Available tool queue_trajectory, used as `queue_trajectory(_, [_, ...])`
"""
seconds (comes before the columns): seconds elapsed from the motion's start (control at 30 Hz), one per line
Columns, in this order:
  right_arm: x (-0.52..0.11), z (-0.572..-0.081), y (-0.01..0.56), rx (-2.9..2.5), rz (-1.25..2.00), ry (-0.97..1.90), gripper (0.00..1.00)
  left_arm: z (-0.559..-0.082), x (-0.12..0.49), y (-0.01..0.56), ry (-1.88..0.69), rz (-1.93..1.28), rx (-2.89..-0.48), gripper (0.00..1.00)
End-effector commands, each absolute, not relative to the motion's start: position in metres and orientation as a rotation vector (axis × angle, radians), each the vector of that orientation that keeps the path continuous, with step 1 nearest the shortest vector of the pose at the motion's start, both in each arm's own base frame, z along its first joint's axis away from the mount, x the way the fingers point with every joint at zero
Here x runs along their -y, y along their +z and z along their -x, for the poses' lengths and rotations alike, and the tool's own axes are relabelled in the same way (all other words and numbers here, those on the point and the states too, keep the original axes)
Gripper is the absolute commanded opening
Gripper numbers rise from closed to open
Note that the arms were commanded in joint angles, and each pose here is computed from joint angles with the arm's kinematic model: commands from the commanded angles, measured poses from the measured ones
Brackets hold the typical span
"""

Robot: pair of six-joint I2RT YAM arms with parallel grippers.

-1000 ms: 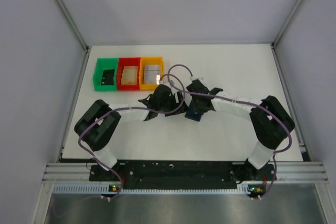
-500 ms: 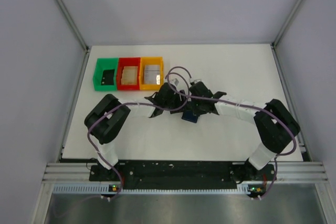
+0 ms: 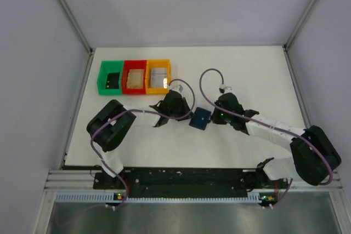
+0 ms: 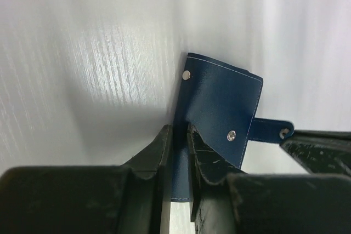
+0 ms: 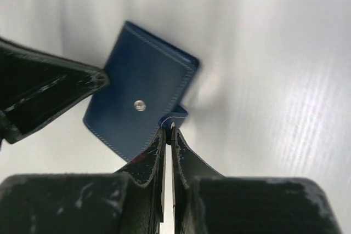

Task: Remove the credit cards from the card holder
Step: Open the card holder at the center of the board.

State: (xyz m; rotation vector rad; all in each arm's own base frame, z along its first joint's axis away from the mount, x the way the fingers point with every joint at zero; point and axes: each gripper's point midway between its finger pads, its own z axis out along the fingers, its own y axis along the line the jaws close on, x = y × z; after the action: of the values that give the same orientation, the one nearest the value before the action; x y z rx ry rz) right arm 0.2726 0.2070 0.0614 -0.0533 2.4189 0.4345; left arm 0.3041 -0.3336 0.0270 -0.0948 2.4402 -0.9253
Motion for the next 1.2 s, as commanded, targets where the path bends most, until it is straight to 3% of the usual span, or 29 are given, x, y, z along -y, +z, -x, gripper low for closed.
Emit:
queue_trajectory(0.0, [-0.186,-0.277,0.067,-2.329,-0.266,0.57,0.0,-0.279,0.298,-0.014,-0.739,0.14,-2.568,0.14])
queue_trajectory(0.17, [-0.162,-0.259,0.042,-2.36,-0.403,0.549,0.07,-0.276,0.296,-0.005,-0.761,0.146,-2.54,0.15])
queue_trajectory(0.33, [-0.161,-0.26,0.036,-2.353,-0.395,0.543,0.03,-0.282,0.287,0.023,-0.708,0.095,-2.421,0.39])
queue_trajectory(0.43, [-0.161,-0.258,0.034,-2.357,-0.396,0.55,0.04,-0.281,0.284,0.048,-0.639,0.02,-2.35,0.47])
queue_trajectory(0.53, [-0.172,-0.261,0.049,-2.313,-0.292,0.63,0.18,-0.275,0.287,0.067,-0.569,-0.054,-2.3,0.56])
queue_trajectory(0.6, [-0.184,-0.262,0.065,-2.267,-0.209,0.709,0.37,-0.27,0.29,0.074,-0.522,-0.115,-2.268,0.66])
queue_trajectory(0.7, [-0.195,-0.271,0.086,-2.213,-0.152,0.751,0.51,-0.266,0.285,0.081,-0.426,-0.158,-2.229,0.77])
queue_trajectory(0.87, [-0.218,-0.286,0.104,-2.201,-0.059,0.719,0.61,-0.263,0.264,0.089,-0.368,-0.11,-2.182,0.78])
queue_trajectory(1.17, [-0.223,-0.305,0.087,-2.31,0.022,0.28,0.68,-0.254,0.255,0.1,-0.376,-0.112,-2.136,0.78])
